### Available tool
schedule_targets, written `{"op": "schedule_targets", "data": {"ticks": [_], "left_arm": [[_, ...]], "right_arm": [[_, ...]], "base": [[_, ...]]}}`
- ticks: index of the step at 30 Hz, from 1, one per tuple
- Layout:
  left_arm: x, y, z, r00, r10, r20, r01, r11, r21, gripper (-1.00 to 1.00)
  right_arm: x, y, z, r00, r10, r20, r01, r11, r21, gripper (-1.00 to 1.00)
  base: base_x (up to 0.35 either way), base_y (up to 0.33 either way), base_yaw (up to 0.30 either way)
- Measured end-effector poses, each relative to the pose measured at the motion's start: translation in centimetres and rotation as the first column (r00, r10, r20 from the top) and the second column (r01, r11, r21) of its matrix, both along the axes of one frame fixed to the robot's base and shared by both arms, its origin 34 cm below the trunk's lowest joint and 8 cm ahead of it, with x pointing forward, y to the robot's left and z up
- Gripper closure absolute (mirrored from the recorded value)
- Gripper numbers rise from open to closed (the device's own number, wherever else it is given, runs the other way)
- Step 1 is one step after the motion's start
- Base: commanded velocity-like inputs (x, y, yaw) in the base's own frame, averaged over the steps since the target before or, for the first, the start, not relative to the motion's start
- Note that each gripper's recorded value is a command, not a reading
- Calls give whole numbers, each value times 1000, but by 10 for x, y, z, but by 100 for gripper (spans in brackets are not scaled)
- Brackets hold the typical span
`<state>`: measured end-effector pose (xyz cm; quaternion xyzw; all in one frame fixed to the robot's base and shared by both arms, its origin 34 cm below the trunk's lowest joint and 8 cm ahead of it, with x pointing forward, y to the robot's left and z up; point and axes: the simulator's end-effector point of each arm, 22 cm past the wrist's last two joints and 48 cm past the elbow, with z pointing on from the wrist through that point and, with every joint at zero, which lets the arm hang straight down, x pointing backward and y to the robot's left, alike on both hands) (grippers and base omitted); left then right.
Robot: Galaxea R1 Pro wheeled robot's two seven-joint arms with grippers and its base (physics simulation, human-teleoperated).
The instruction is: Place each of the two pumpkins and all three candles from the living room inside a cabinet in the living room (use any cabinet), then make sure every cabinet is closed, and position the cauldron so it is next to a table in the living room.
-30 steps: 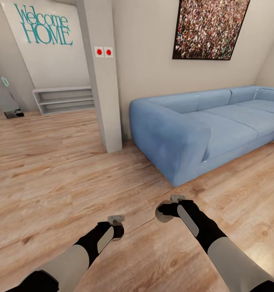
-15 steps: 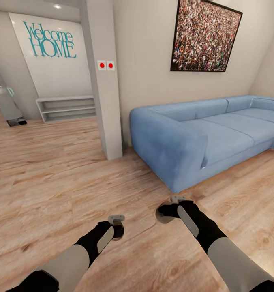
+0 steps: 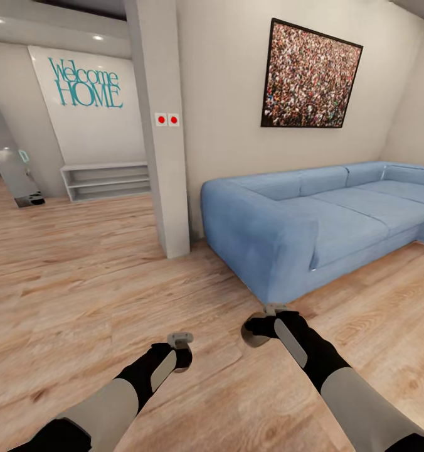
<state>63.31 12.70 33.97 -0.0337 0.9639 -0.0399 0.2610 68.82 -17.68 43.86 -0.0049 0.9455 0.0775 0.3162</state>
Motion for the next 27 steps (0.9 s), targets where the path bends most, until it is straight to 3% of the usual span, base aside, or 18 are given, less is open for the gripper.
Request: {"op": "schedule_targets", "data": {"ticks": [27], "left_arm": [[14,-2,64,994,0,108,1,1000,-3,100]], "right_arm": [[2,-2,64,995,-5,99,5,1000,-1,100]], "base": [[0,0,0]]}}
